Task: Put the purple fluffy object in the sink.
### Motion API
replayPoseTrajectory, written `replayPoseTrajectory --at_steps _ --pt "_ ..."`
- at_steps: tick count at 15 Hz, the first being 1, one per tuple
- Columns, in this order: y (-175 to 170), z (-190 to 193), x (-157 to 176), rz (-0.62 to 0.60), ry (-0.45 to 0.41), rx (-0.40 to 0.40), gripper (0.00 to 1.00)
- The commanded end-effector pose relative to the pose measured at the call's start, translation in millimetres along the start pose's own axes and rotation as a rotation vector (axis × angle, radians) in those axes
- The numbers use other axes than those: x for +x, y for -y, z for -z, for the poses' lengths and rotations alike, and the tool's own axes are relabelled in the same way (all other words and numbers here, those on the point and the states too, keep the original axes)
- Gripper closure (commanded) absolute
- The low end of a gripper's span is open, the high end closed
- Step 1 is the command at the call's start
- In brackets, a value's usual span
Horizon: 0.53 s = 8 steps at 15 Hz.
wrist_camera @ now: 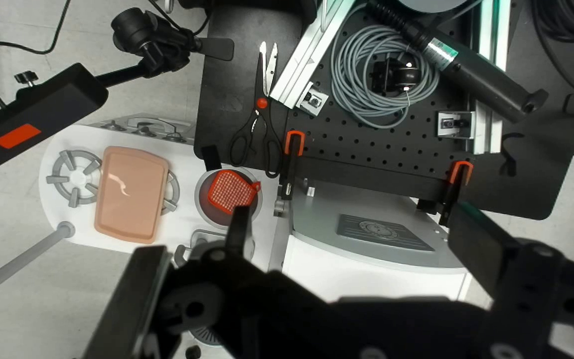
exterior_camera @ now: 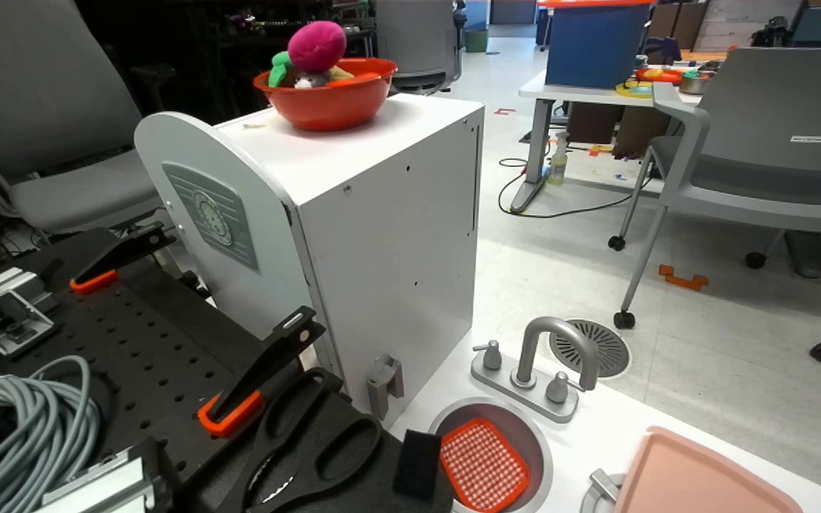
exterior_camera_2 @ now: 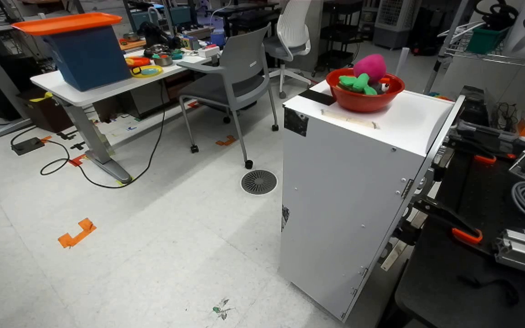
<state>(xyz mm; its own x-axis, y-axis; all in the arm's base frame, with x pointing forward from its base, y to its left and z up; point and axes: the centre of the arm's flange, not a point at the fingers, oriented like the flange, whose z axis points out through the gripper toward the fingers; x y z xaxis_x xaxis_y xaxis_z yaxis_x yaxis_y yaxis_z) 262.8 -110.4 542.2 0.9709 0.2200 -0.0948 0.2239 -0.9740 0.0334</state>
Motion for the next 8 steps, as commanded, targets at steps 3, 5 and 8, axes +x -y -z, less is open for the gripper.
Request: replayPoseTrajectory --at_steps 3,5,8 --pt "0 0 0 0.000 0.000 0.000 0.00" --pt "-6 1 5 -0.021 0.007 0.014 0.00" --pt "-21 3 20 -0.038 0.036 0.027 0.00"
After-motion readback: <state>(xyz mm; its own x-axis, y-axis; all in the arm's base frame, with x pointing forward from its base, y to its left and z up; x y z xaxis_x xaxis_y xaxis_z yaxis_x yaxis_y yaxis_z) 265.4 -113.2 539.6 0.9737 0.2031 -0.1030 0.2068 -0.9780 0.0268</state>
